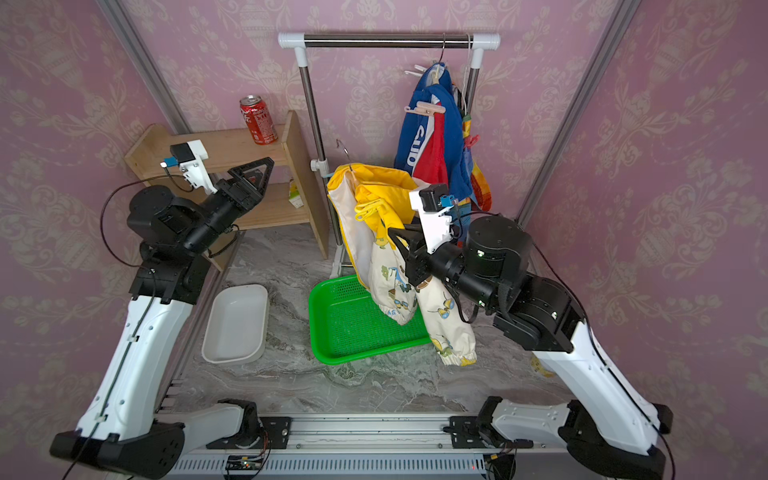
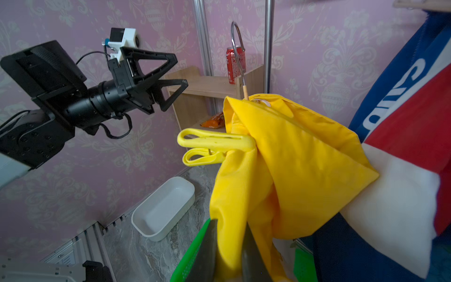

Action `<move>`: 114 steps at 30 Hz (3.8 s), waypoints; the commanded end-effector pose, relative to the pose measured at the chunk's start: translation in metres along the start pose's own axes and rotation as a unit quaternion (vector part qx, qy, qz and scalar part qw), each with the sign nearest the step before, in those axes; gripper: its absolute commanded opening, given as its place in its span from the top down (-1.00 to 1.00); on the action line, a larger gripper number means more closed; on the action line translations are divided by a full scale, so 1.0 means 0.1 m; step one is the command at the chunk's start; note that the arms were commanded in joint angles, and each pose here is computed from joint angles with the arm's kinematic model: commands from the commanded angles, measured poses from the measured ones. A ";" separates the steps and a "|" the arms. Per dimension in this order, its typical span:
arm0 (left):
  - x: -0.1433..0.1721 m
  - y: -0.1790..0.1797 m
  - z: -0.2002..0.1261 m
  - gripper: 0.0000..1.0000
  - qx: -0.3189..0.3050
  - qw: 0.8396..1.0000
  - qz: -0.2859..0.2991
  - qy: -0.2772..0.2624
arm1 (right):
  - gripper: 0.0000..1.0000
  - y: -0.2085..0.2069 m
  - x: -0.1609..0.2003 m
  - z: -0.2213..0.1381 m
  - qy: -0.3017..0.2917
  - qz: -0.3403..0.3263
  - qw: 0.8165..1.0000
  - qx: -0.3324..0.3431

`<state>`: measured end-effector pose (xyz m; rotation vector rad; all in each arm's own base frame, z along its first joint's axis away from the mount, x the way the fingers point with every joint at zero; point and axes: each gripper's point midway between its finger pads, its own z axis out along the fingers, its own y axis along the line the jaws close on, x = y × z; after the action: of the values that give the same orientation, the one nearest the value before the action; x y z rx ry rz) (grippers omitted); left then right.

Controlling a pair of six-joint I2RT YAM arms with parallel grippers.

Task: Remove the clothespins securing jackets to the hanger
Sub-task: Pick up the hanger from the clothesline, then remove the clothespin from the hanger.

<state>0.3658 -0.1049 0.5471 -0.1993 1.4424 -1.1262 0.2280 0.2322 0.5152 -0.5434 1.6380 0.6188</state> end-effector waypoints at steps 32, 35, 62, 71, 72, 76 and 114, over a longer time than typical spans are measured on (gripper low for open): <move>0.63 0.43 0.10 -0.63 0.136 0.831 -0.534 0.078 | 1.00 0.43 -0.50 -0.03 -0.097 -0.104 0.984 -0.107; 0.69 0.42 0.08 -0.60 0.135 0.827 -0.539 0.085 | 1.00 0.43 -0.50 0.01 -0.096 -0.108 0.984 -0.106; 0.70 0.48 0.07 -0.05 0.134 0.816 -0.557 0.077 | 1.00 0.24 -0.42 -0.09 -0.084 -0.139 0.984 -0.076; 0.69 0.60 0.03 -0.23 0.083 0.898 -0.416 0.116 | 1.00 0.16 -0.46 -0.01 -0.074 -0.115 0.988 -0.070; 0.66 0.59 0.00 -0.28 0.074 0.917 -0.372 0.123 | 1.00 0.14 -0.47 -0.02 -0.067 -0.107 0.990 -0.068; 0.69 0.46 -0.17 -0.57 0.023 0.975 -0.141 0.169 | 1.00 0.13 -0.47 -0.07 -0.047 -0.063 0.992 -0.099; 1.02 0.62 -0.98 -0.51 -0.008 0.819 0.558 0.132 | 1.00 0.21 -0.22 0.21 0.129 0.170 0.935 -0.283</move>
<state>0.2934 -0.0858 0.4118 0.6738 1.4625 -0.1535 0.2442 0.2606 0.5171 -0.6985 1.9356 1.3189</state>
